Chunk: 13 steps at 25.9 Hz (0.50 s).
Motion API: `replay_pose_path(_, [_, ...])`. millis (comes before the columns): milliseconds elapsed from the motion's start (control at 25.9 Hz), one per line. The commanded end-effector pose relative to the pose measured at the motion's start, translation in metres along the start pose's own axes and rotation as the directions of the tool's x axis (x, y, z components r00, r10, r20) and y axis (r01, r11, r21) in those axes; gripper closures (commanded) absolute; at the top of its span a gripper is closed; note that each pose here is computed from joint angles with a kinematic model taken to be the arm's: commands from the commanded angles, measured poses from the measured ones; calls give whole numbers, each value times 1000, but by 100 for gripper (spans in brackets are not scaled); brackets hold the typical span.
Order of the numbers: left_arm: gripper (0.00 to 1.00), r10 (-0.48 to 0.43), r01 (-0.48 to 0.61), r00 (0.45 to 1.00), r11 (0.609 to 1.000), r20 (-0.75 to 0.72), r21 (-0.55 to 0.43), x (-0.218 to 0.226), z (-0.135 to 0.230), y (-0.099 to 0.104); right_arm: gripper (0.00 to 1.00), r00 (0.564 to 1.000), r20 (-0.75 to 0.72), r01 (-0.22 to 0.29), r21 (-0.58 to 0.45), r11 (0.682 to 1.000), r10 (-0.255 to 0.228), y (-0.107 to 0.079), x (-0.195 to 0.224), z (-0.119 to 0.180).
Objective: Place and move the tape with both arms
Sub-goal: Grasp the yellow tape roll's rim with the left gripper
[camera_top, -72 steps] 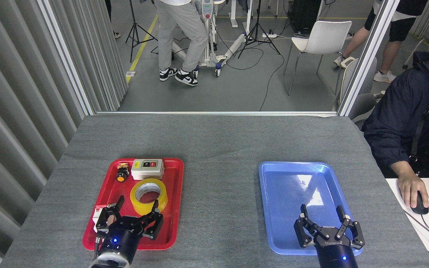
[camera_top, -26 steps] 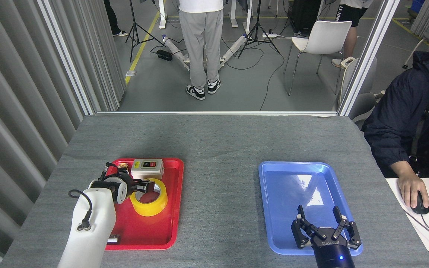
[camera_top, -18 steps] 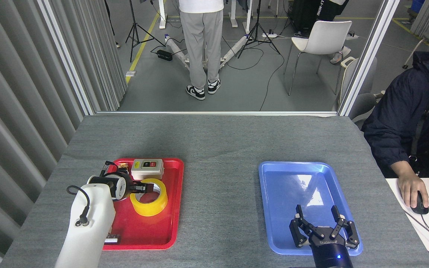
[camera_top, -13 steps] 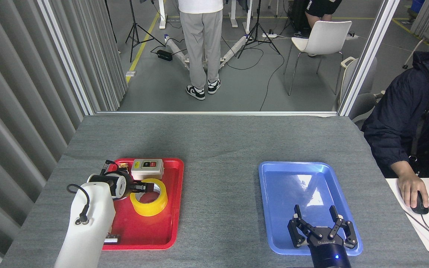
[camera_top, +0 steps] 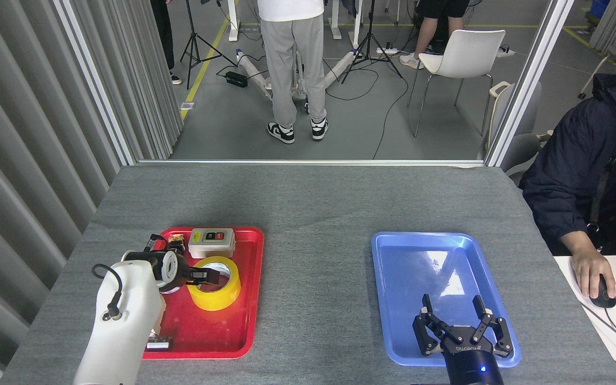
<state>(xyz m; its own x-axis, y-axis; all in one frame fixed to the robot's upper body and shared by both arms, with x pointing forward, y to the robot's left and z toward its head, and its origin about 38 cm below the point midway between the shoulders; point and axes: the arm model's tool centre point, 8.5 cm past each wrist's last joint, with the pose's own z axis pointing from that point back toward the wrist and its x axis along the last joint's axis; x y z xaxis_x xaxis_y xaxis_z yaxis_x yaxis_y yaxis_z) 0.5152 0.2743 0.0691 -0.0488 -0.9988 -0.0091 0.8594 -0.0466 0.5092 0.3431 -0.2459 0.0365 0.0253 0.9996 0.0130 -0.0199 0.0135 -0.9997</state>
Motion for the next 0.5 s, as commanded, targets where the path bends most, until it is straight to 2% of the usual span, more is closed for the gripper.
replay_pose_path(0, [1, 21, -21, 999, 1000, 35, -10, 3, -1, -2, 0, 1000, 0, -5, 1, 1000, 5, 0, -2, 0])
replay_pose_path(464, [1, -19, 18, 996, 1000, 91, 8, 14, -7, -4, 0, 1000, -1, -8, 10, 1000, 8, 3, -4, 3])
